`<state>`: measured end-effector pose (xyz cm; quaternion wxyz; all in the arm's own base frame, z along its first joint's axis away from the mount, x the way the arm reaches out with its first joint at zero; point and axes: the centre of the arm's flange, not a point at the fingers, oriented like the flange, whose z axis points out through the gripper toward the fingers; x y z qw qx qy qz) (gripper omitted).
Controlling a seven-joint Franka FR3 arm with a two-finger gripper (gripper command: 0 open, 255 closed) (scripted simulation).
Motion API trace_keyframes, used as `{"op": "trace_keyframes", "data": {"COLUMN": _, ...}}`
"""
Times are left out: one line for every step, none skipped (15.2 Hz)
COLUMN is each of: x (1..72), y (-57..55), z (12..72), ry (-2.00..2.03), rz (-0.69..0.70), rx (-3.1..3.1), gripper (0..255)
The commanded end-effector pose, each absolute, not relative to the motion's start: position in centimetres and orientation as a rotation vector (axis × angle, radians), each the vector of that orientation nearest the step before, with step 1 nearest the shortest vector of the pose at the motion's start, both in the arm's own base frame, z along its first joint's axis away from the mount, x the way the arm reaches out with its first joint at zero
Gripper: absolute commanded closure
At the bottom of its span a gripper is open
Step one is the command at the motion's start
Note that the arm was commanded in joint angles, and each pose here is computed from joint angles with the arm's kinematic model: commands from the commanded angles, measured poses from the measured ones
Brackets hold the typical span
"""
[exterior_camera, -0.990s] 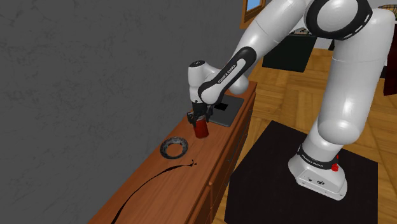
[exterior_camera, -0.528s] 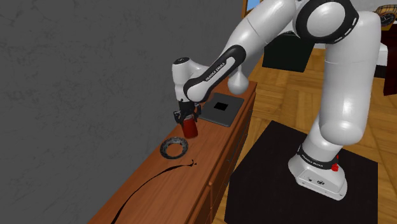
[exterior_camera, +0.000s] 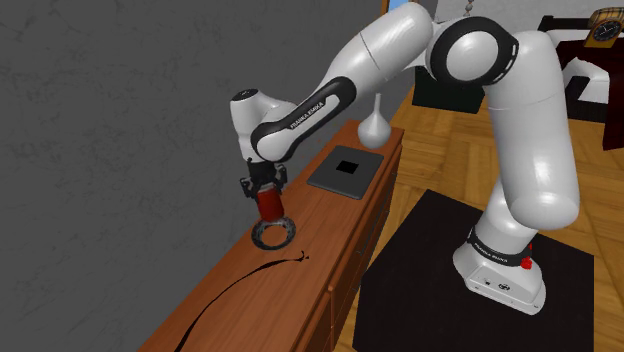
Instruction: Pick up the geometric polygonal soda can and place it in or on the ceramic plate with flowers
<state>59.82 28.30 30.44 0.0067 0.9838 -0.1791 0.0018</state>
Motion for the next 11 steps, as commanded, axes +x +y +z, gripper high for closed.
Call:
{"op": "trace_keyframes", "data": {"x": 59.9, "y": 28.7, "z": 29.7, "ry": -0.562, "rz": 0.006, "rx": 3.078, "gripper": 255}}
{"op": "trace_keyframes", "data": {"x": 59.9, "y": 28.7, "z": 29.2, "ry": -0.562, "rz": 0.006, "rx": 3.078, "gripper": 255}}
{"op": "trace_keyframes", "data": {"x": 60.0, "y": 28.7, "z": 28.7, "ry": -0.562, "rz": 0.006, "rx": 3.078, "gripper": 255}}
{"op": "trace_keyframes", "data": {"x": 60.0, "y": 28.7, "z": 28.1, "ry": -0.562, "rz": 0.006, "rx": 3.078, "gripper": 255}}
{"op": "trace_keyframes", "data": {"x": 60.0, "y": 28.7, "z": 27.6, "ry": -0.562, "rz": 0.006, "rx": 3.078, "gripper": 255}}
{"op": "trace_keyframes", "data": {"x": 60.0, "y": 28.7, "z": 27.1, "ry": -0.562, "rz": 0.006, "rx": 3.078, "gripper": 255}}
{"op": "trace_keyframes", "data": {"x": 60.0, "y": 28.7, "z": 26.5, "ry": -0.562, "rz": 0.006, "rx": 3.078, "gripper": 255}}
{"op": "trace_keyframes", "data": {"x": 60.0, "y": 28.7, "z": 26.0, "ry": -0.562, "rz": 0.006, "rx": 3.078, "gripper": 255}}
{"op": "trace_keyframes", "data": {"x": 60.0, "y": 28.7, "z": 25.5, "ry": -0.562, "rz": 0.006, "rx": 3.078, "gripper": 255}}
{"op": "trace_keyframes", "data": {"x": 60.0, "y": 28.7, "z": 25.0, "ry": -0.562, "rz": 0.006, "rx": 3.078, "gripper": 255}}
{"op": "trace_keyframes", "data": {"x": 60.0, "y": 28.7, "z": 24.4, "ry": -0.562, "rz": 0.006, "rx": 3.078, "gripper": 255}}
